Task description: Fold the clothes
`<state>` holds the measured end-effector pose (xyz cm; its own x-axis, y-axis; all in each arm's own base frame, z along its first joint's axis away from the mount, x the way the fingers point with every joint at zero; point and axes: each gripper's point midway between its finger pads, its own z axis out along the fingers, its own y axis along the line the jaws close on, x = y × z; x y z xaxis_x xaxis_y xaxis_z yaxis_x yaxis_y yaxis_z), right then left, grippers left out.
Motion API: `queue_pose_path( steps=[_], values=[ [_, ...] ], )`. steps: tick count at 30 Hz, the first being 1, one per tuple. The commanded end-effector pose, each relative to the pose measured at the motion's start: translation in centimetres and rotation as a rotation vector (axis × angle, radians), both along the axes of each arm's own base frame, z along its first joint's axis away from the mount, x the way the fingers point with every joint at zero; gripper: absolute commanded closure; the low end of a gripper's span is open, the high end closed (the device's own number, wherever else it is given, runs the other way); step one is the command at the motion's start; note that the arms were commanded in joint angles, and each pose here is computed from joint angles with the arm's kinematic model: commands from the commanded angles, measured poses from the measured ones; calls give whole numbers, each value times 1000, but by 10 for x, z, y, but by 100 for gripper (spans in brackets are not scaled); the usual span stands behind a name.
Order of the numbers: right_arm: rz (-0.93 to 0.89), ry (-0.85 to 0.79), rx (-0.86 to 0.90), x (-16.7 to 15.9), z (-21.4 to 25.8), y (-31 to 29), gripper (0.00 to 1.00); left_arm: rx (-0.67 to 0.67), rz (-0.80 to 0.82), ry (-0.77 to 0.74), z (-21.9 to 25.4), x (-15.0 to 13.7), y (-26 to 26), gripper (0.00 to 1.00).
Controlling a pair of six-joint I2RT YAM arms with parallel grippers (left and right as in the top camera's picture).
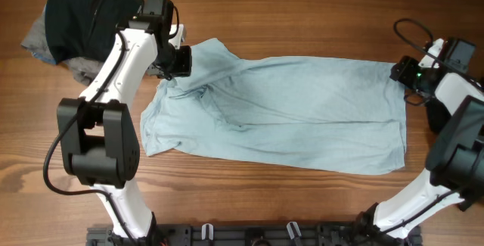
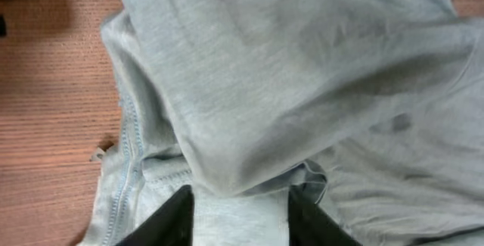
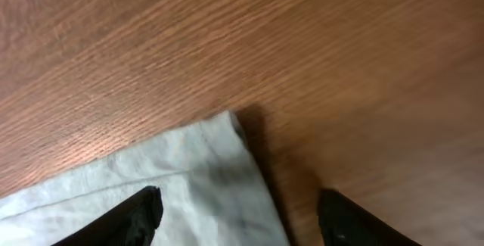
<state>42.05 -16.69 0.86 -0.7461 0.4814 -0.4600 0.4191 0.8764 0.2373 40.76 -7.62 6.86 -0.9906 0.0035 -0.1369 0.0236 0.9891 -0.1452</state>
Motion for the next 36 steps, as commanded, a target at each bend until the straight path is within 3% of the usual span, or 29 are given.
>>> queue_pose_path(
  steps=[1, 4, 8, 10, 15, 20, 25, 29, 31, 36],
  values=[
    [38, -4, 29, 11, -9, 16, 30, 6, -1, -3, 1, 0, 0, 57],
    [57, -18, 17, 19, -11, 23, 46, -18, -4, -31, 11, 4, -4, 56],
    [23, -29, -40, 22, -8, 10, 90, -32, -6, -97, 26, 18, -7, 51],
    [11, -33, -46, 21, -5, 6, 96, -37, -7, -132, 29, 26, -8, 48],
    [7, -92, -67, 23, 31, 3, 96, -47, -12, -250, 35, 55, -11, 43],
    [8, -131, -38, 14, 73, 14, 96, -33, -12, -295, 12, 80, -11, 33],
    [8, -79, -15, 2, 68, 19, 96, -31, -8, -340, -27, 108, -13, 31],
    [8, -61, -7, -1, 66, 20, 96, -118, -38, -343, -47, 116, -30, 29],
    [8, -56, -5, -2, 65, 21, 96, -132, -48, -348, -56, 119, -36, 22],
    [7, -49, -1, -4, 64, 22, 96, -146, -86, -298, -83, 110, -56, 35]
  ],
)
